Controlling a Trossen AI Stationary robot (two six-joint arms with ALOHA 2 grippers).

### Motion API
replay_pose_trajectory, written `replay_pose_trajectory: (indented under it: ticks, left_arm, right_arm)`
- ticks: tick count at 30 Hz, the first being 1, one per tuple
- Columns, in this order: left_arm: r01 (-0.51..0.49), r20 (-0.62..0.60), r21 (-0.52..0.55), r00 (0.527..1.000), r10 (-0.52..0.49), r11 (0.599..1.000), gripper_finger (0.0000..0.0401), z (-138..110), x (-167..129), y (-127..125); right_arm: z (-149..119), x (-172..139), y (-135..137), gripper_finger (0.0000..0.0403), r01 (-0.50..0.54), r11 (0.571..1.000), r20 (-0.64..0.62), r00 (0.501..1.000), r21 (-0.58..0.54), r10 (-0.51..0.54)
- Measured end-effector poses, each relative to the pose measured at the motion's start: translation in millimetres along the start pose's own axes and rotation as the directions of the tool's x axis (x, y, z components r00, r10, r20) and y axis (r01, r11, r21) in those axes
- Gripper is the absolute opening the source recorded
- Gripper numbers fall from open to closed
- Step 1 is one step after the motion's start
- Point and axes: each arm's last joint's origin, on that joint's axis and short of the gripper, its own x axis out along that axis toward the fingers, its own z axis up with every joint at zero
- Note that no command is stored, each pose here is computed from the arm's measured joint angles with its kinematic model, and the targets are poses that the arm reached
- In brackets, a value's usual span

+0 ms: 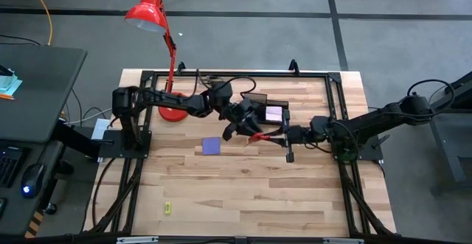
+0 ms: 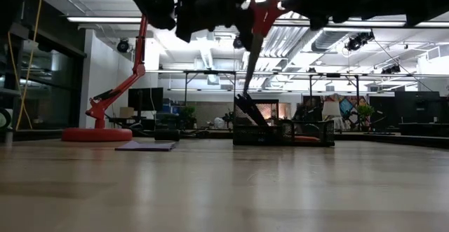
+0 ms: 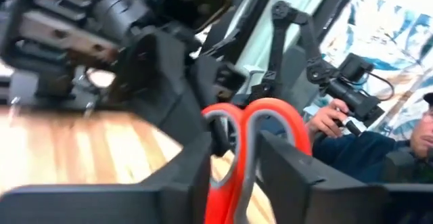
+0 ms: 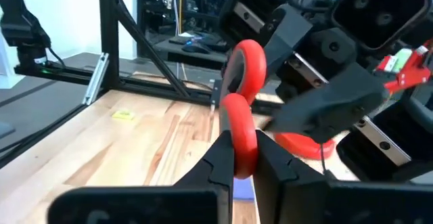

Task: Pick and place office supplies into organizer
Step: Put the red scissor into the black desk organizer

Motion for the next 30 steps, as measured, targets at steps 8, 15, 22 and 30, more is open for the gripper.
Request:
replay_pose_trajectory:
  ticks: [8,15,22,30]
  left_arm:
    - [-0.101,-0.004,-0.067,0.995,0.101,0.993,0.0208,4.8,-37.5,30.7]
    - [-0.138,0.013,-0.082,0.99,0.14,0.987,0.0238,9.6,-62.4,46.4]
    - [-0.144,0.01,-0.063,0.989,0.145,0.988,0.0225,5.8,-64.1,36.8]
    - [-0.322,0.051,0.03,0.946,0.321,0.946,0.02,-18.0,-74.0,5.4]
  right_arm:
    - [-1.8,-0.1,2.0,0.0024,-0.036,0.999,-0.014,0.999,0.016,0.037]
    - [-2.0,-0.1,0.3,0.0012,0.02,1.0,-0.024,1.0,0.024,-0.019]
    - [-2.9,-0.7,-4.5,0.0031,0.179,0.984,-0.052,0.983,0.028,-0.177]
    - [6.0,-7.1,-7.3,0.0014,0.213,0.976,-0.014,0.977,0.037,-0.213]
